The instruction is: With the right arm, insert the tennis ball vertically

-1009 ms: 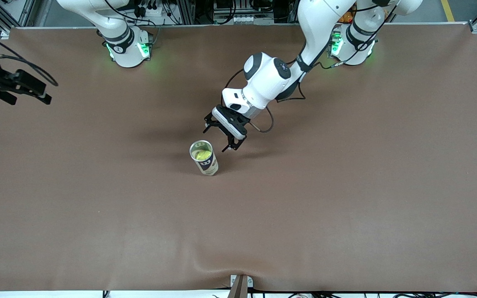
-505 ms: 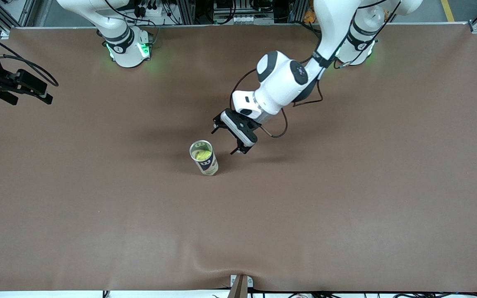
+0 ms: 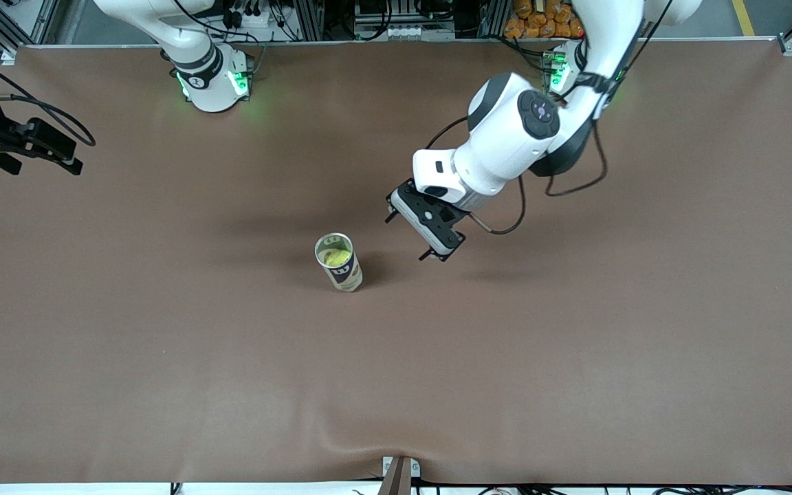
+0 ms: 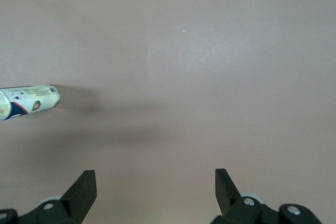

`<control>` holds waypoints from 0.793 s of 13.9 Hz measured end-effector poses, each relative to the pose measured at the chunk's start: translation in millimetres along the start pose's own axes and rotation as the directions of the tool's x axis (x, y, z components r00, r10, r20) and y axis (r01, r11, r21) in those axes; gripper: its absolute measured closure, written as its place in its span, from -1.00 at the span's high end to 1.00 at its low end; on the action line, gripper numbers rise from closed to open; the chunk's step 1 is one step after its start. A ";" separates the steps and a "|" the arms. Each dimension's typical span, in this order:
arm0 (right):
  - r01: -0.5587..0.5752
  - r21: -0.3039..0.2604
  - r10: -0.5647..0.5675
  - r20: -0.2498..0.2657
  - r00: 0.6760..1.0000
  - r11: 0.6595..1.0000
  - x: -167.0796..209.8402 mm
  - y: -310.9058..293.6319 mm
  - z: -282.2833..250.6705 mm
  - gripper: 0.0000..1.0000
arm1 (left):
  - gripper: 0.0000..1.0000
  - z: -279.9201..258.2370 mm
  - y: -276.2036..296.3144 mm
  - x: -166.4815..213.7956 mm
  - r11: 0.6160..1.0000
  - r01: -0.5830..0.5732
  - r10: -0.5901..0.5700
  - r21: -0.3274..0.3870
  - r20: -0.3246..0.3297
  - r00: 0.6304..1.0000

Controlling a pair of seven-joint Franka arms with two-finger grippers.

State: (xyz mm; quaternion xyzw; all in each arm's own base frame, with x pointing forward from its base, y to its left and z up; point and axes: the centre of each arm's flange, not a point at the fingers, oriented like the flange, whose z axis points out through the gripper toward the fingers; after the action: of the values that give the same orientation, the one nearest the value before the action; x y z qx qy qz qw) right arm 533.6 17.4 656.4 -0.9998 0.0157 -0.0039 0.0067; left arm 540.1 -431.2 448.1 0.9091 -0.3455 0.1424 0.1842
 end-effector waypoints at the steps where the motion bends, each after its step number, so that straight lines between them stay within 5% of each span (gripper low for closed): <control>1: 0.002 -0.002 -0.002 0.001 1.000 1.000 -0.1 0.2 -1.4 1.00 | 1.00 -14.6 -1.9 6.8 1.000 0.015 -0.016 0.017 0.033 0.999; 5: 0.004 -0.006 -0.004 0.007 1.000 1.000 1.1 -0.2 -1.3 1.00 | 1.00 -54.5 -71.3 4.6 0.991 0.122 -0.128 0.054 0.106 0.986; 11: 0.007 -0.016 -0.007 0.010 1.000 1.000 3.3 0.0 0.8 1.00 | 1.00 -136.0 -227.3 -49.2 0.939 0.297 -0.332 0.173 0.233 0.914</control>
State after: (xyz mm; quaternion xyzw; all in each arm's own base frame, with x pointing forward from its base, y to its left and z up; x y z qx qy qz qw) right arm 536.9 17.3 655.6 -0.9999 0.0120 0.0012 -0.0012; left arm 641.5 -186.3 496.6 0.9738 -0.2053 0.0138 0.0965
